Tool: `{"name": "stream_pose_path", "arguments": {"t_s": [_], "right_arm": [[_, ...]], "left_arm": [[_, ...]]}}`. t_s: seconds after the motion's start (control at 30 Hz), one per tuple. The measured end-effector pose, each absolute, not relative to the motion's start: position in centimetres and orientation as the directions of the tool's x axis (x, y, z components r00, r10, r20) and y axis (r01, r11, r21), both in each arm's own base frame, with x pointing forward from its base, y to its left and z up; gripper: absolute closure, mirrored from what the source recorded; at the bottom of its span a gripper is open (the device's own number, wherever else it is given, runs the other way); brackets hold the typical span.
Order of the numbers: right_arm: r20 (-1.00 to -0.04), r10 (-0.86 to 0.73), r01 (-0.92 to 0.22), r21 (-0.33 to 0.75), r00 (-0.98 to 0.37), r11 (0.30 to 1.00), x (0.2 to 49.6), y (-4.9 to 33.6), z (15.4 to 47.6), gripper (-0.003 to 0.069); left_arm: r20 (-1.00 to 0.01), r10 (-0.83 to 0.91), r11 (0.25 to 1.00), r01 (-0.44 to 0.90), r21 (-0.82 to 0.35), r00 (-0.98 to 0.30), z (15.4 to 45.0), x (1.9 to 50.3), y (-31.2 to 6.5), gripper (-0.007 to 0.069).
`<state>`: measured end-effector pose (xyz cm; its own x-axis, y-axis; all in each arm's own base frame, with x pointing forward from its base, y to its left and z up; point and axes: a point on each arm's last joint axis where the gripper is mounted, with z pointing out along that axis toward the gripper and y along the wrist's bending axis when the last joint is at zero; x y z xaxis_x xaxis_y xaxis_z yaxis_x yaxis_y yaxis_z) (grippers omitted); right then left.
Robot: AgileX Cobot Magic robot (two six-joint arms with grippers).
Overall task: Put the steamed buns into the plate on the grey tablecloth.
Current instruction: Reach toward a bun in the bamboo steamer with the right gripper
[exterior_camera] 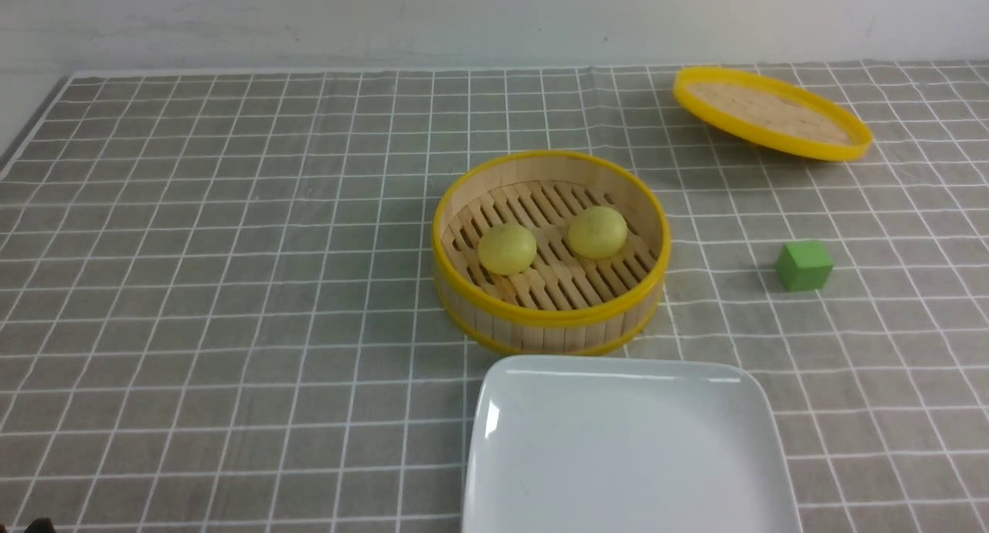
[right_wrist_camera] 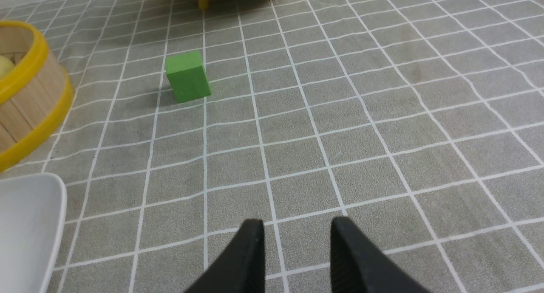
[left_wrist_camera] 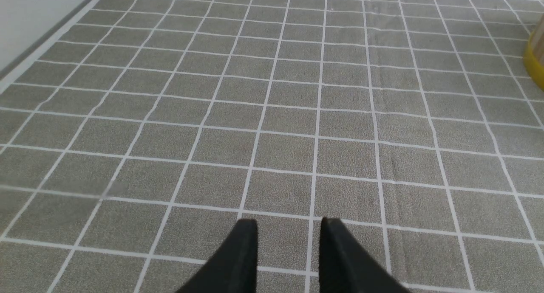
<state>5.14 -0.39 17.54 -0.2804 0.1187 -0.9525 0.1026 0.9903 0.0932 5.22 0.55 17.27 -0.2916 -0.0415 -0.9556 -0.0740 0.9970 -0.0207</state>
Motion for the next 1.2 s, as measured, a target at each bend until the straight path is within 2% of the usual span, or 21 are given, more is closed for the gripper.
{"name": "stream_pose_path", "arguments": {"t_s": [0.97,1.07,1.13,1.17,1.2], "right_arm": [[-0.953,0.118,0.102,0.093,-0.28,0.99,5.14,-0.38,17.54,0.0419],[-0.953,0.113,0.102,0.088,-0.281,0.991,5.14,-0.4,17.54,0.0419],[-0.955,0.11,0.102,0.084,-0.276,0.991,5.15,-0.41,17.59,0.0419],[-0.954,0.138,0.106,0.113,-0.267,0.988,5.18,-0.38,17.63,0.0419],[-0.952,0.154,0.106,0.13,-0.265,0.986,5.18,-0.35,17.63,0.0419]], "left_arm": [[-0.956,-0.042,0.997,-0.074,-0.021,-0.292,17.27,5.22,0.55,0.0384],[-0.957,-0.013,0.997,-0.077,0.01,-0.291,17.29,5.23,0.66,0.0384],[-0.957,-0.06,0.996,-0.086,-0.037,-0.284,17.29,5.24,0.62,0.0384],[-0.949,-0.158,0.986,-0.096,-0.137,-0.274,17.29,5.26,0.46,0.0384],[-0.945,-0.18,0.982,-0.099,-0.159,-0.271,17.3,5.27,0.42,0.0384]]}}
